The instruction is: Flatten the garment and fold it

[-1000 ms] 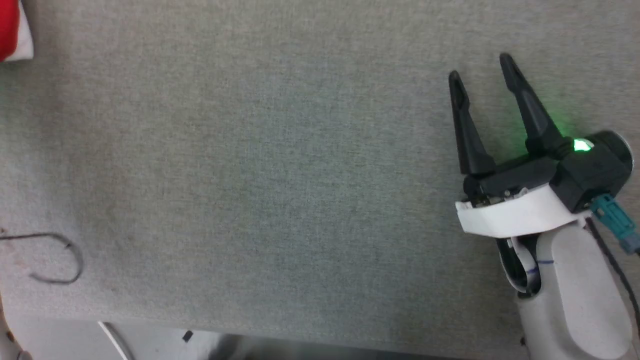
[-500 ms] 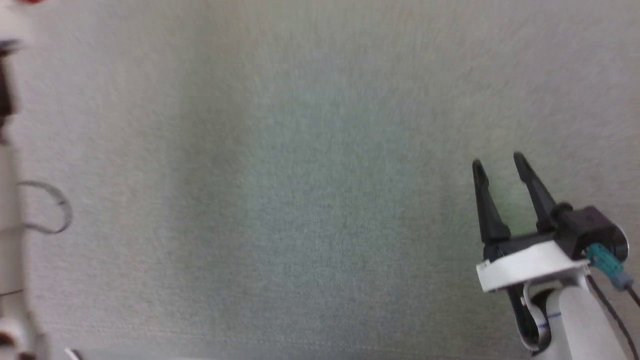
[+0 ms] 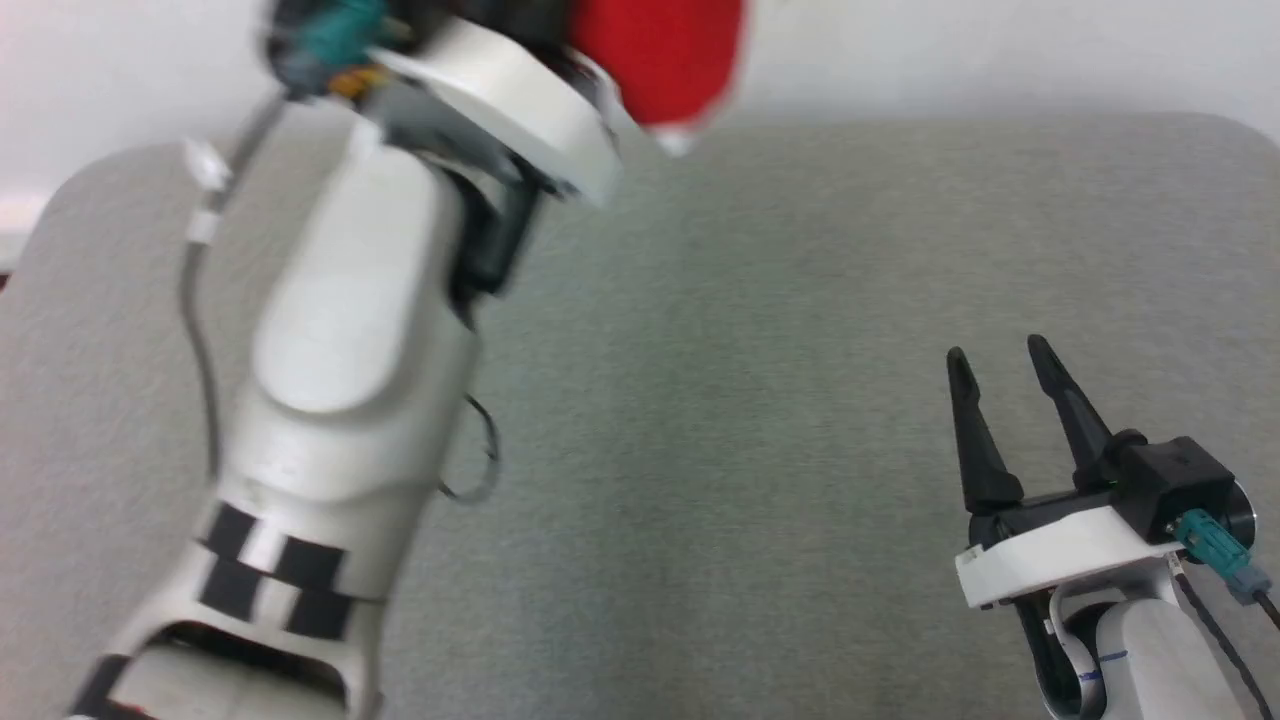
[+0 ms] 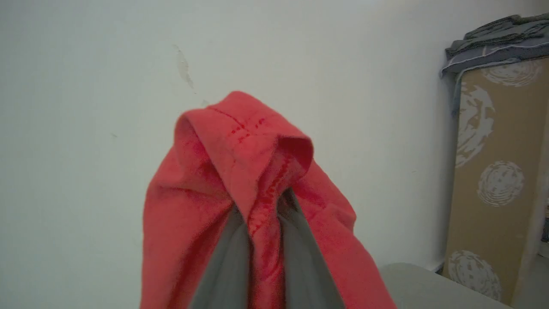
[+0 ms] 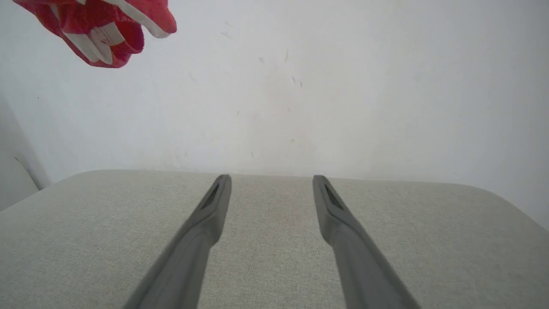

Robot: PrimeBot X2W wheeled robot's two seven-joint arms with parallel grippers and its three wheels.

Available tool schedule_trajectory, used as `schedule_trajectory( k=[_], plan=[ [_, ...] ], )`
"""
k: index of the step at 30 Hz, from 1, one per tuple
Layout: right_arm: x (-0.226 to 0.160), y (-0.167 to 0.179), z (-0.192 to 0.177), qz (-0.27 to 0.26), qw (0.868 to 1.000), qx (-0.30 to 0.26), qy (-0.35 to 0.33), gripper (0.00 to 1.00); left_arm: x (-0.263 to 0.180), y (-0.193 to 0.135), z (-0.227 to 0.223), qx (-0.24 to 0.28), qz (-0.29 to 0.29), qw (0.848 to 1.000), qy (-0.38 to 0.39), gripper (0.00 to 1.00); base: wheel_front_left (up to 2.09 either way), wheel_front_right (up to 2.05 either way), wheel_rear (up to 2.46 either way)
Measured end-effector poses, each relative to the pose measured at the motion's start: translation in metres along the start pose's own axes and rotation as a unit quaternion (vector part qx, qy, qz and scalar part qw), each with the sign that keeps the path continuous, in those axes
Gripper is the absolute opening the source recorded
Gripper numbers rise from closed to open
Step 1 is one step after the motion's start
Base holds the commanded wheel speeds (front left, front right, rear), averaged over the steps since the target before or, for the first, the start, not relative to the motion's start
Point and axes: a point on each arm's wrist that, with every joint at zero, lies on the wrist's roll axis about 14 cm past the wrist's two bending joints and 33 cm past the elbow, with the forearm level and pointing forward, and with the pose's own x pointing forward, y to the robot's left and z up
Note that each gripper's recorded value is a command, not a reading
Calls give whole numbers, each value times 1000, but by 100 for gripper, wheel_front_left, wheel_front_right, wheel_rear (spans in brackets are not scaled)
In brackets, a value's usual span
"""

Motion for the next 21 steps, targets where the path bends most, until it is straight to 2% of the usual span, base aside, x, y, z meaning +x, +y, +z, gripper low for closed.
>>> schedule_trajectory(
  k=[4, 6, 9, 12, 17, 19, 20, 21],
  plan=[
    [-13, -15, 8, -23, 1000, -7, -4, 100, -4, -54, -55, -60, -56, 993, 83, 0, 0, 0, 0],
    [-21, -24, 9, -38, 999, -9, -4, 100, -17, -75, -95, -104, -74, 980, 153, 0, 0, 0, 0],
    [-31, -36, 11, -57, 998, -13, -3, 100, -47, -109, -154, -134, -104, 949, 266, 0, 0, 0, 0],
    [-39, -45, 11, -73, 997, -15, -1, 100, -83, -138, -201, -158, -132, 905, 373, 0, 0, 0, 0],
    [-46, -54, 8, -89, 996, -18, 6, 100, -160, -166, -261, -154, -168, 808, 544, 0, 0, 0, 0],
    [-45, -54, 6, -87, 996, -18, 10, 100, -176, -165, -271, -148, -170, 789, 571, 0, 0, 0, 0],
    [-44, -52, 5, -85, 996, -18, 11, 100, -179, -163, -274, -147, -166, 787, 576, 6, 0, 0, 0],
    [-43, -51, 4, -83, 996, -17, 12, 100, -180, -161, -276, -147, -160, 786, 579, 41, 0, 0, 0]
  ],
)
